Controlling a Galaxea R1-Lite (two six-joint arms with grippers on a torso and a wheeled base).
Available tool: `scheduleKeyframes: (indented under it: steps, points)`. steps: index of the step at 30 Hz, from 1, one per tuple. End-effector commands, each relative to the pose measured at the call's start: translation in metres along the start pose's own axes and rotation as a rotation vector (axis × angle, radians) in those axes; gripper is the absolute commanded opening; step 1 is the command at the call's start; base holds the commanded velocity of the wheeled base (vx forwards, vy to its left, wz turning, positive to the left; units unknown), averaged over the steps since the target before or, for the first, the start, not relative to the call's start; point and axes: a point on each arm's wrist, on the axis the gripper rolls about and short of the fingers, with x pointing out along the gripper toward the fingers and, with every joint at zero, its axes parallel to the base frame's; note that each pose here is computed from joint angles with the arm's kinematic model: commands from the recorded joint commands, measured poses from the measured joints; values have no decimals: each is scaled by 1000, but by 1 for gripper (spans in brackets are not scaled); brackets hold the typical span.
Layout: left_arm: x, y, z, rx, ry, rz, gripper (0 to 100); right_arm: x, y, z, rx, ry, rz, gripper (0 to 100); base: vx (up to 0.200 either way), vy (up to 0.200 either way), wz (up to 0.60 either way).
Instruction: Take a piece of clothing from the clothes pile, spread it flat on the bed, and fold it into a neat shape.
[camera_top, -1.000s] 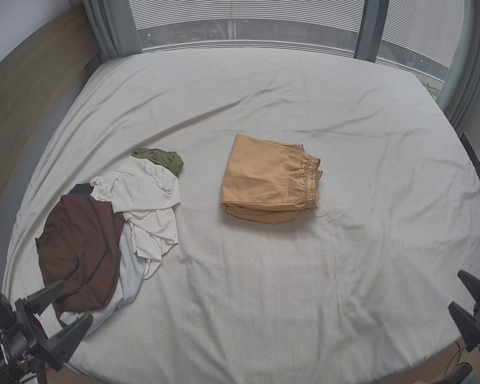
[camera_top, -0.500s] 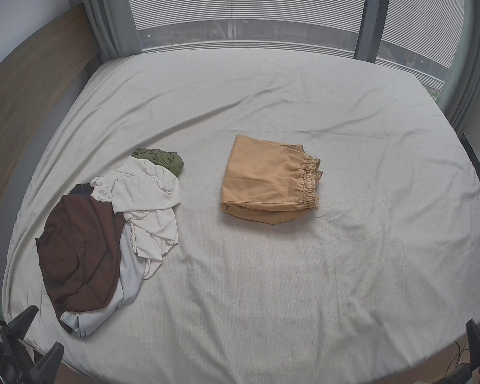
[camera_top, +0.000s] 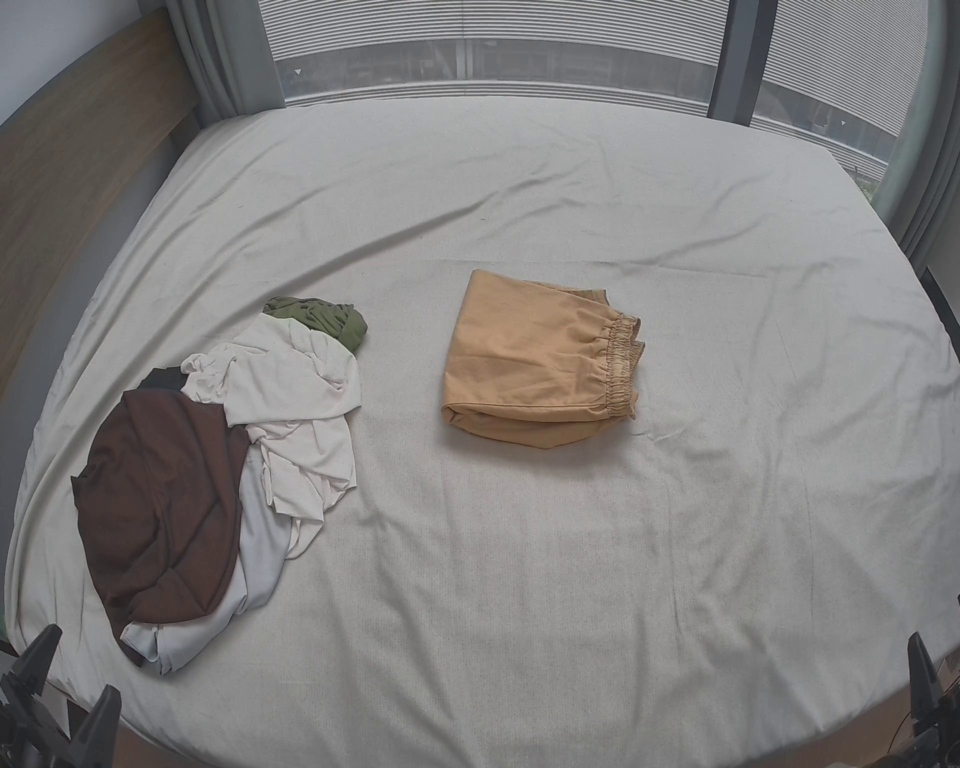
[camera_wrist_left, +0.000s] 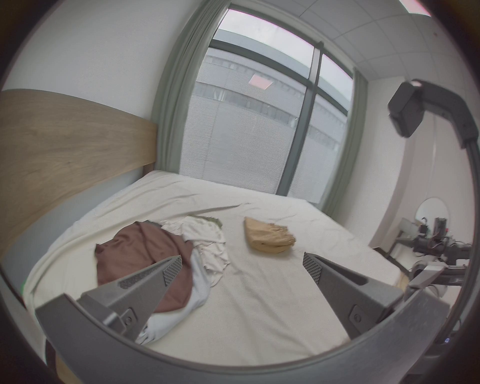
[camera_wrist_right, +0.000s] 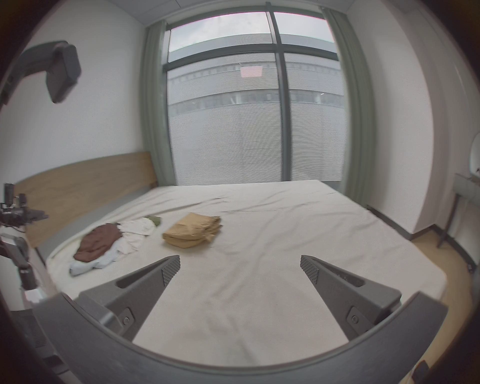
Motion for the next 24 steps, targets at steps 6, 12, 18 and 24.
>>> scheduleKeyframes:
  steps: [6, 12, 18, 24]
  points:
    - [-1, 4, -11, 51, 42, 235, 100, 0, -1, -8, -95, 37, -39, 100, 0, 0, 0]
    - [-1, 4, -11, 63, 45, 235, 100, 0, -2, -8, -54, 36, -66, 100, 0, 0, 0]
    - [-8, 0, -14, 103, -44, 306, 100, 0, -2, -10, -4, 57, -81, 100, 0, 0, 0]
    - [-8, 0, -15, 87, -39, 299, 100, 0, -2, -14, -3, 101, -55, 100, 0, 0, 0]
